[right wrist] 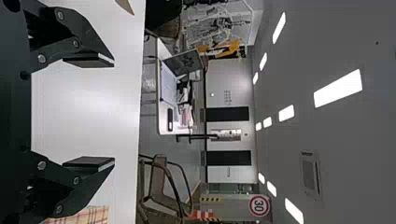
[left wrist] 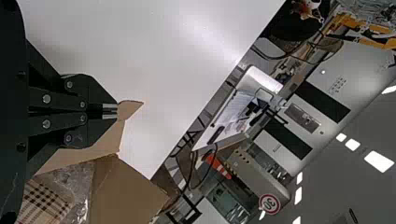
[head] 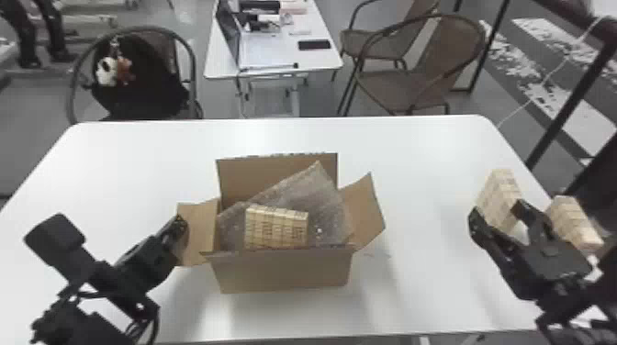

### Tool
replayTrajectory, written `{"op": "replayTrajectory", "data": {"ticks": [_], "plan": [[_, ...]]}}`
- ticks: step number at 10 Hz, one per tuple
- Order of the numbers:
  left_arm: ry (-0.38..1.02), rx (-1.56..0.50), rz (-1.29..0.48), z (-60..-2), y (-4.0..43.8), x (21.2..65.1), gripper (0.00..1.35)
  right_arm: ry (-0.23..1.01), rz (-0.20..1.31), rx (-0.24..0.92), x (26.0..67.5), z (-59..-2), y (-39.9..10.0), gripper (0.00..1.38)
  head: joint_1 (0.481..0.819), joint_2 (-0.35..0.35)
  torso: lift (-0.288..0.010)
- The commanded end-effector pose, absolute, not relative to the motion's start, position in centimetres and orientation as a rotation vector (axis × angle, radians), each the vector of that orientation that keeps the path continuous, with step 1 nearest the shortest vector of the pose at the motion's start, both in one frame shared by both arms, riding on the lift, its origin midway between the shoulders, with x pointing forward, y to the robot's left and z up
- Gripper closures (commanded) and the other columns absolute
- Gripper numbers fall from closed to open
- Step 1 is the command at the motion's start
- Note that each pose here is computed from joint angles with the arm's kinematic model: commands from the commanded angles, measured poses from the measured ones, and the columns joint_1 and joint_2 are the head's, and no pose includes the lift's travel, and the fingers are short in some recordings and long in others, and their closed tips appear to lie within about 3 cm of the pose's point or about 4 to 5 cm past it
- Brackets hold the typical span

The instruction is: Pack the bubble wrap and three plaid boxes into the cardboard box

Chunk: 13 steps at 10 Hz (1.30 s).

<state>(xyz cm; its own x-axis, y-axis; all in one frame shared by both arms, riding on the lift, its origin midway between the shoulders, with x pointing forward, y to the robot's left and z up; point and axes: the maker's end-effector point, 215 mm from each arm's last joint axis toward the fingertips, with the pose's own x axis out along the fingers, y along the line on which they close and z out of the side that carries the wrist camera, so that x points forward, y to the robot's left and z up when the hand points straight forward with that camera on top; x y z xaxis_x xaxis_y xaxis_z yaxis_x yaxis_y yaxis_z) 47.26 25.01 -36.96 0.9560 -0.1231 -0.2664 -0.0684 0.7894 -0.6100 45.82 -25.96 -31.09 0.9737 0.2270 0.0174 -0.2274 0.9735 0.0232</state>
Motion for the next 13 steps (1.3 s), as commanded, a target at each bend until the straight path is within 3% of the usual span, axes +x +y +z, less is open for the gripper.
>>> {"op": "replayTrajectory", "data": {"ticks": [1, 5, 13], "plan": [[0.306, -0.663, -0.026, -37.2, 25.1, 47.0, 1.22, 0.023, 0.177, 0.050, 44.7, -34.1, -28.0, 0.51, 0.695, -0.010, -0.148], [0.307, -0.661, -0.029, -37.1, 25.0, 47.1, 1.22, 0.064, 0.118, 0.062, 46.0, -38.4, -31.6, 0.51, 0.695, -0.067, -0.148], [0.316, -0.666, -0.039, -37.4, 25.0, 47.0, 1.22, 0.014, -0.044, 0.004, 47.5, -39.5, -36.9, 0.51, 0.695, -0.131, -0.148]]}}
